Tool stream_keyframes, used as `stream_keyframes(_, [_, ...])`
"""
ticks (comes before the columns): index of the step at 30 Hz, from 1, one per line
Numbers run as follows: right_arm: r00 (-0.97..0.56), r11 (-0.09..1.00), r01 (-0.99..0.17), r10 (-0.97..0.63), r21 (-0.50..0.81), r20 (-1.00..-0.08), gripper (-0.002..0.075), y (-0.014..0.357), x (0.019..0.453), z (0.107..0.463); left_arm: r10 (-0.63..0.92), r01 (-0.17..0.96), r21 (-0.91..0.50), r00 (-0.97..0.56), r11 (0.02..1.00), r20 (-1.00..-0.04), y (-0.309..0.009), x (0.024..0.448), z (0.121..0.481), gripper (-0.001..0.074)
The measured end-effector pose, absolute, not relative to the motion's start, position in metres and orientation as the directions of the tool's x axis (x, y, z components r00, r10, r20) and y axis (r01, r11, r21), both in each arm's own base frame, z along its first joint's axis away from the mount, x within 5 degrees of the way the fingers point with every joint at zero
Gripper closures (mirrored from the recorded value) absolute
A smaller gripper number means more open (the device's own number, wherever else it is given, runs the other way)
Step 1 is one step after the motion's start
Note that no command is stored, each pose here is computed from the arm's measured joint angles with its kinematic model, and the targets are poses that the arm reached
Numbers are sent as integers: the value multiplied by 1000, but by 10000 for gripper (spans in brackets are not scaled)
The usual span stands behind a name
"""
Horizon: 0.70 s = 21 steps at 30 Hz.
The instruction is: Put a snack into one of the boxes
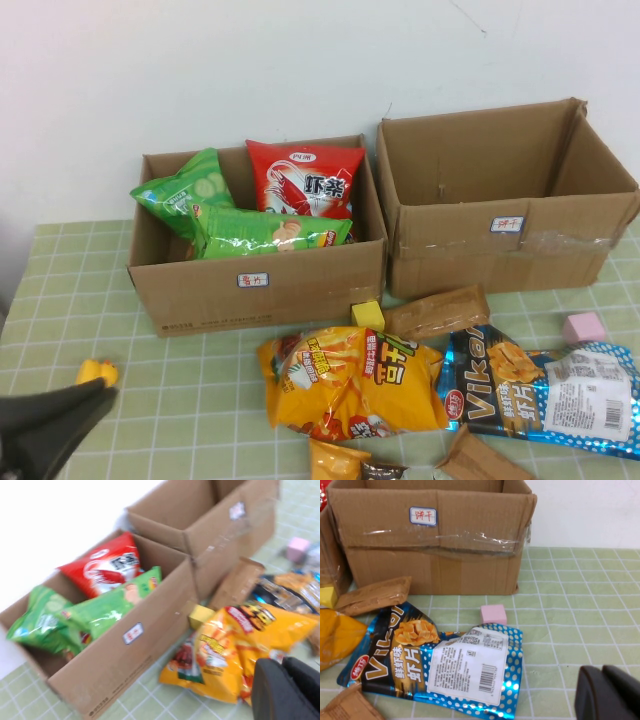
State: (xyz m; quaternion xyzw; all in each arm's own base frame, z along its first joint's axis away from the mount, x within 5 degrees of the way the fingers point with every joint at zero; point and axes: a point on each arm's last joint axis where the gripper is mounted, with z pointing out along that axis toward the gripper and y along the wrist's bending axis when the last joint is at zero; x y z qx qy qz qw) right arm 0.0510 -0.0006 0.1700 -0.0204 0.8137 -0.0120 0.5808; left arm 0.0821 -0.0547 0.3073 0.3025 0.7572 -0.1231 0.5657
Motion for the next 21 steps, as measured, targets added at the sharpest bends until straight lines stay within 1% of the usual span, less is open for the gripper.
stream_keyframes(5, [-324, 999, -19, -47, -43, -945, 728, -1, 51, 170, 144, 457, 47, -178, 888, -973, -37, 74, 267, 736])
stream_keyframes(8, [-324, 999, -19, -47, -43, -945, 728, -1, 51, 170, 81, 364, 17, -162, 931, -983, -26, 66, 244, 736])
stream_keyframes(11, [-324, 999, -19, -47, -43, -945, 728, -1, 51, 170, 75, 281, 31, -146, 959, -986, -18, 59, 223, 736])
stream_keyframes(14, [-324, 999, -19, -47, -43, -945, 728, -1, 51, 170, 82, 195, 56, -123, 979, -989, -11, 53, 209, 736])
stream_keyframes(21, [-324, 999, -19, -47, -43, -945, 728, -1, 51, 170, 64, 8, 64, -207, 998, -976, -1, 53, 187, 736])
